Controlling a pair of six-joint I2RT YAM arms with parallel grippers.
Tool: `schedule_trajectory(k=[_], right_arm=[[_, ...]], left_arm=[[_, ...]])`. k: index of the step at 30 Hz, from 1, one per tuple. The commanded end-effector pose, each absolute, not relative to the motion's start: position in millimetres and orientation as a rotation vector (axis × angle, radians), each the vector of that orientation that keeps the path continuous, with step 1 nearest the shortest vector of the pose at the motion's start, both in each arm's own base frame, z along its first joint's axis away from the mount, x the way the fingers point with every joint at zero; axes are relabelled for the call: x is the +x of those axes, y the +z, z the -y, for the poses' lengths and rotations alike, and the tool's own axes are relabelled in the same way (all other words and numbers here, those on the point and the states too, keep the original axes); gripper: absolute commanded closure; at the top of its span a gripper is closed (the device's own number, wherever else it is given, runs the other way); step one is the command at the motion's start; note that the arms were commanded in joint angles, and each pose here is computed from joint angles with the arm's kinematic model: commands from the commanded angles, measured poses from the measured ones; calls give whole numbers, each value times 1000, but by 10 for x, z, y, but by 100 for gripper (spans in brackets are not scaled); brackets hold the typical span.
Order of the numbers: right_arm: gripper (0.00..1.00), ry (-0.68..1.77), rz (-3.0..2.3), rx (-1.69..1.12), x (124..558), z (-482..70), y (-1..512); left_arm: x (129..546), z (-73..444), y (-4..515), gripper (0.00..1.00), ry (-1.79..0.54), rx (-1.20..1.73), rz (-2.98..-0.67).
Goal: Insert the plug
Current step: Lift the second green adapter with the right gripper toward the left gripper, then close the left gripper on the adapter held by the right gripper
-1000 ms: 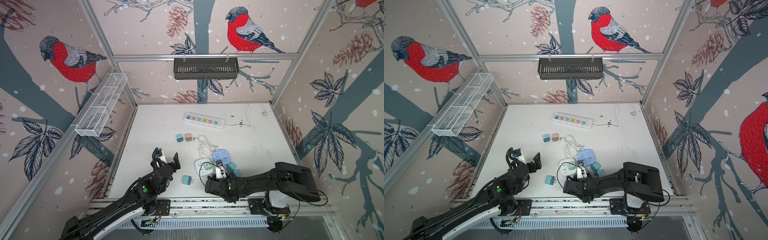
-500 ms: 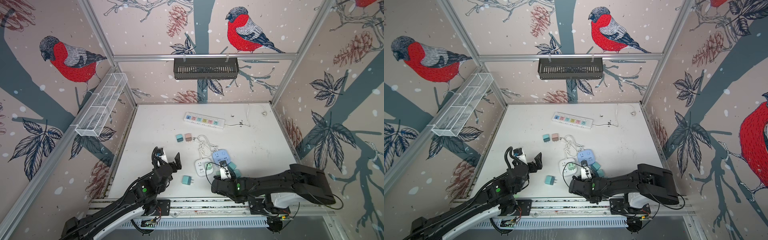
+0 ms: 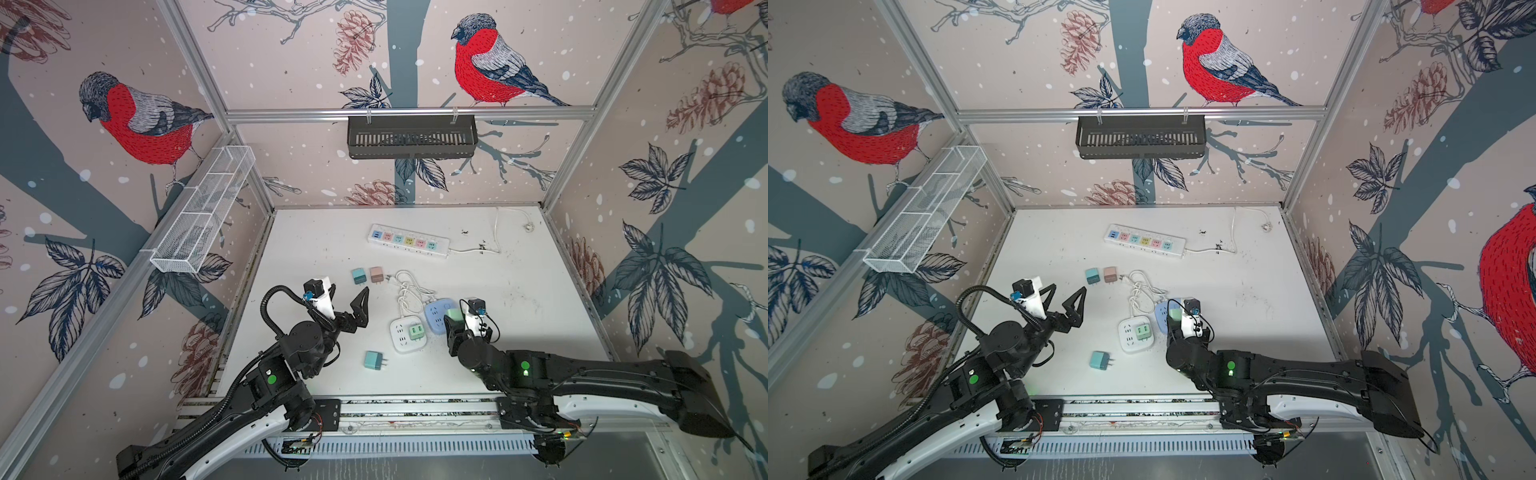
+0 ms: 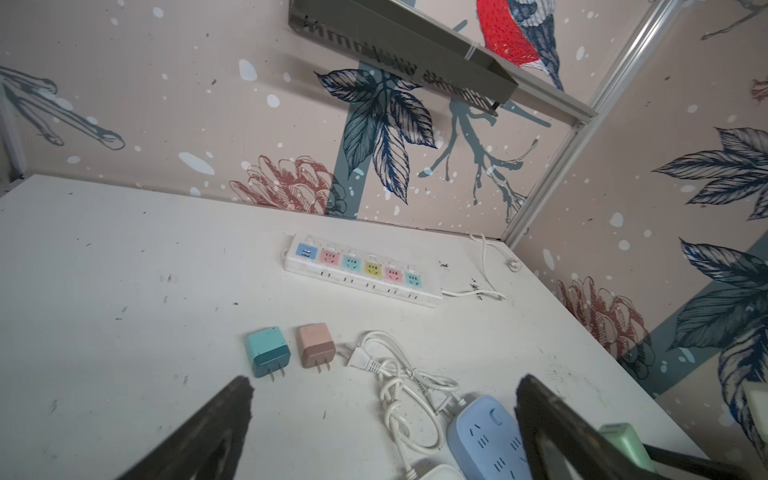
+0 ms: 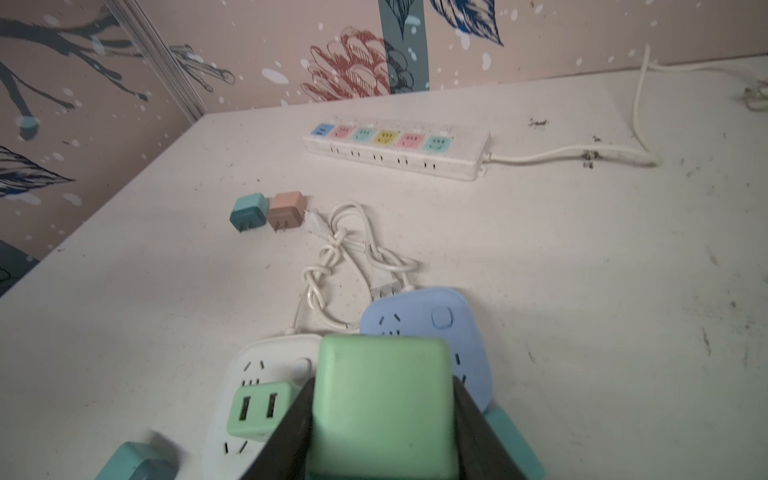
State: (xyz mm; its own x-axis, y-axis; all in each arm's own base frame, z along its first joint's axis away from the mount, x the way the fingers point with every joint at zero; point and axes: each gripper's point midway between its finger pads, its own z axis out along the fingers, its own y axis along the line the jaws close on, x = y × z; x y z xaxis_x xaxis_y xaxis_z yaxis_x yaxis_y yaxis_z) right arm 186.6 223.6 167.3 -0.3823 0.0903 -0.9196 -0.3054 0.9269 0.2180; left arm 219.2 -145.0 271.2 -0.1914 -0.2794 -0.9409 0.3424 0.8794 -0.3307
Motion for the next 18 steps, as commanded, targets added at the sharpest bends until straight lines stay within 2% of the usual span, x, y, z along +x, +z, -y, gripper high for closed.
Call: schedule_trajectory(k=[1, 7, 13, 18], right_arm=[[97, 424, -1719, -161, 1965, -2225, 2138], [97, 469, -1474, -416, 1920, -2389, 2496], [99, 409, -1321, -684, 1853, -2586, 2529], [99, 364, -1161, -867, 1684, -2724, 2588]], left_arm=[[2130, 1653, 2953, 3, -628, 174, -1615], [2039, 1971, 3048, 10, -733, 327, -1626], [1802, 2408, 3044, 12, -938, 547, -1601], [1723, 2617, 2948, 15, -1013, 649, -1635]])
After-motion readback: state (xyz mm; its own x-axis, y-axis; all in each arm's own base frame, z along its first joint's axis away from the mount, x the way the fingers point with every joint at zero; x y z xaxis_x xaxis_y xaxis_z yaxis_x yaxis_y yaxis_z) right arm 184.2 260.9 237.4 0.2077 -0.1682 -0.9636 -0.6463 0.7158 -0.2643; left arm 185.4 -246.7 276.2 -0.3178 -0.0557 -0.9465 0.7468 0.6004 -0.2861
